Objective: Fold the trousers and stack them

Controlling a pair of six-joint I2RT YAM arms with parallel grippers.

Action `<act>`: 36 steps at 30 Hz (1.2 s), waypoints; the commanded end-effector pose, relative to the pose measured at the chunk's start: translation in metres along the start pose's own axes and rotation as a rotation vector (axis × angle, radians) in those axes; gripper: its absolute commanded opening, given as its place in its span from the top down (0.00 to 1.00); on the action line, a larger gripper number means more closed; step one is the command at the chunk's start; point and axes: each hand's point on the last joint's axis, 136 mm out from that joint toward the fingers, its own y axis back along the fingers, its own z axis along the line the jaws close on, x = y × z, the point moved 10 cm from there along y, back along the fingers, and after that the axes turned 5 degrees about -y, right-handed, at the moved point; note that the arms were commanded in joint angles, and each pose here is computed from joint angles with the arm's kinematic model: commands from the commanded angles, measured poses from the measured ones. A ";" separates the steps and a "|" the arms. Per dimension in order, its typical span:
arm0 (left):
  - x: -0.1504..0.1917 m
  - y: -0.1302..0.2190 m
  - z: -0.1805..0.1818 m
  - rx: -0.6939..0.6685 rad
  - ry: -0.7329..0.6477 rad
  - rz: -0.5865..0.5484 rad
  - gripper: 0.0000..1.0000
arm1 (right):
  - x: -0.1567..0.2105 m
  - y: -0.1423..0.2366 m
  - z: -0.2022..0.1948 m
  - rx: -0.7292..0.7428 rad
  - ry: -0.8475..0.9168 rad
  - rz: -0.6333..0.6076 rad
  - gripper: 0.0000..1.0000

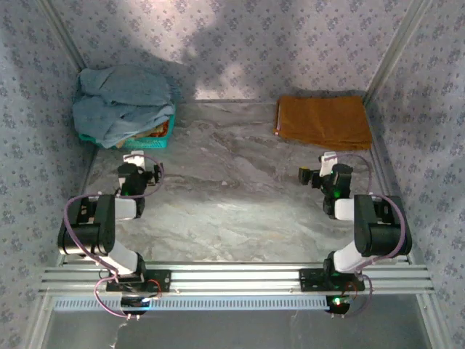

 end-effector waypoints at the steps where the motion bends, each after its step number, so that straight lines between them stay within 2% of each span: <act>1: -0.003 -0.001 -0.001 0.006 -0.004 -0.010 0.01 | -0.003 0.002 0.000 -0.010 0.021 -0.024 0.00; 30: -0.003 -0.001 -0.001 0.005 -0.002 -0.011 0.00 | -0.003 0.002 0.000 -0.011 0.018 -0.025 0.00; 36: -0.006 0.000 -0.001 -0.020 0.000 -0.015 0.00 | -0.008 -0.001 -0.007 0.151 -0.018 -0.009 0.00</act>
